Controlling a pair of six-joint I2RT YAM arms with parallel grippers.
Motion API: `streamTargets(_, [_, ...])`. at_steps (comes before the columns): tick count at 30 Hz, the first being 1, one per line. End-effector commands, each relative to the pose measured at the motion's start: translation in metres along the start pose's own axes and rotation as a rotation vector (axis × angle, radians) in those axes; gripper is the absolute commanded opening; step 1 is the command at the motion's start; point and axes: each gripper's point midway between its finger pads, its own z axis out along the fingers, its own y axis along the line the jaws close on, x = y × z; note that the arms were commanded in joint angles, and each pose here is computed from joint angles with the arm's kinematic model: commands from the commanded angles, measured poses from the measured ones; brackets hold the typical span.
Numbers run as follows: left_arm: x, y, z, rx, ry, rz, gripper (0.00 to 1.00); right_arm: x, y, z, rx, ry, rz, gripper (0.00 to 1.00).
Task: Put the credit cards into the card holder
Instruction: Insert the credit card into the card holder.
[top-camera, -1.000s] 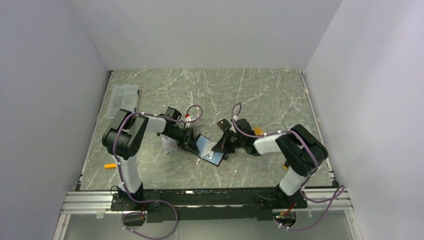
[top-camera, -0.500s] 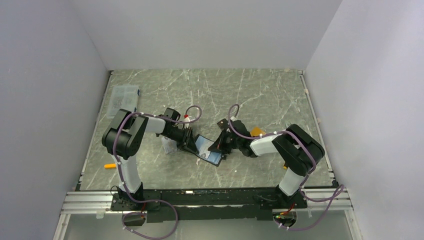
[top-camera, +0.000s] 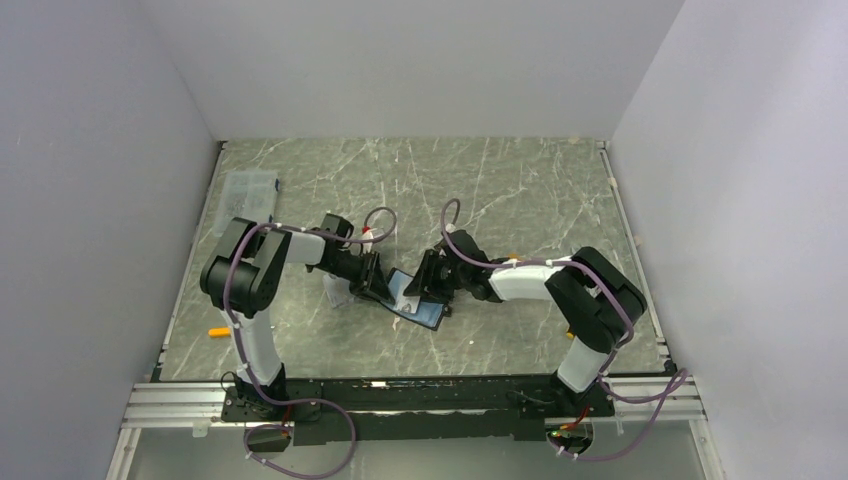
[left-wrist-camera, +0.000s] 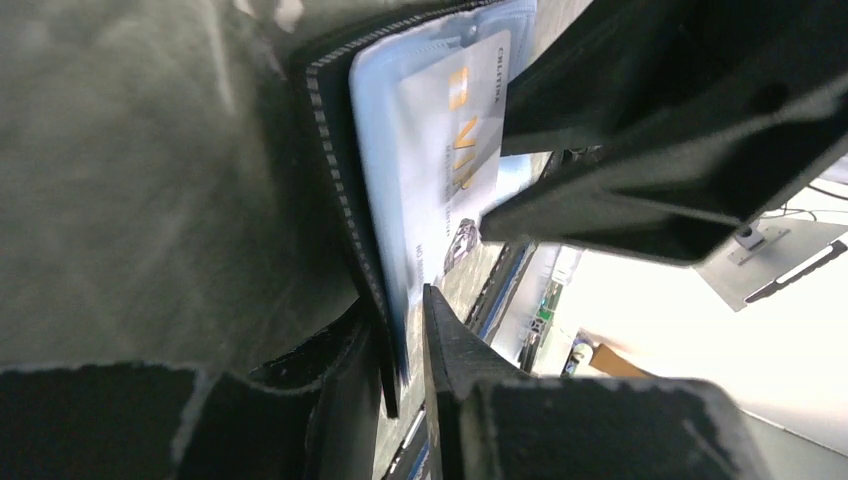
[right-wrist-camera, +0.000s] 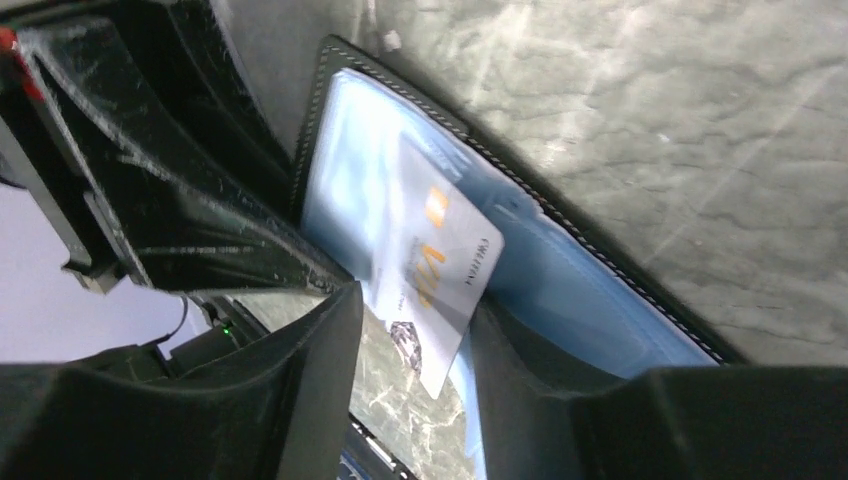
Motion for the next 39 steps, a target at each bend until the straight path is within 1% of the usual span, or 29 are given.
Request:
streamTargets(1, [-0.018, -0.015, -0.018, 0.039, -0.064, 0.070, 0.24, 0.015, -0.049, -0.006, 0.238, 0.026, -0.071, 0.51])
streamTargets(4, [-0.022, -0.012, -0.023, 0.023, -0.084, 0.070, 0.24, 0.017, -0.054, -0.011, 0.276, 0.031, -0.089, 0.53])
streamTargets(6, [-0.025, -0.011, -0.026, 0.012, -0.098, 0.075, 0.24, 0.018, -0.055, -0.015, 0.291, 0.035, -0.103, 0.57])
streamTargets(9, [-0.028, -0.010, -0.027, 0.013, -0.108, 0.072, 0.23, 0.020, -0.057, -0.020, 0.301, 0.037, -0.112, 0.58])
streamTargets(16, [-0.034, -0.008, -0.024, 0.023, -0.115, 0.076, 0.13, 0.024, -0.053, -0.024, 0.284, 0.058, -0.128, 0.57])
streamTargets(19, [-0.033, -0.007, -0.024, 0.022, -0.114, 0.073, 0.12, 0.024, -0.050, -0.025, 0.272, 0.068, -0.140, 0.56])
streamTargets(24, [-0.032, -0.009, -0.020, 0.035, -0.102, 0.072, 0.10, 0.025, -0.038, -0.019, 0.230, 0.102, -0.168, 0.57])
streamTargets(26, [-0.031, -0.011, -0.020, 0.038, -0.100, 0.082, 0.09, 0.026, -0.033, -0.018, 0.222, 0.127, -0.189, 0.69])
streamTargets(27, [-0.031, -0.013, -0.020, 0.038, -0.101, 0.091, 0.08, 0.026, -0.032, -0.018, 0.226, 0.140, -0.201, 0.72])
streamTargets(28, [-0.030, -0.014, -0.020, 0.039, -0.101, 0.098, 0.07, 0.026, -0.031, -0.019, 0.233, 0.147, -0.209, 0.74])
streamTargets(32, [-0.028, -0.016, -0.021, 0.041, -0.102, 0.109, 0.06, 0.031, -0.031, -0.025, 0.254, 0.160, -0.221, 0.74])
streamTargets(37, [-0.028, -0.015, -0.022, 0.036, -0.102, 0.106, 0.05, 0.036, -0.037, -0.030, 0.280, 0.176, -0.225, 0.71])
streamTargets(39, [-0.027, -0.013, -0.021, 0.038, -0.098, 0.100, 0.02, 0.038, -0.035, -0.032, 0.274, 0.176, -0.244, 0.71])
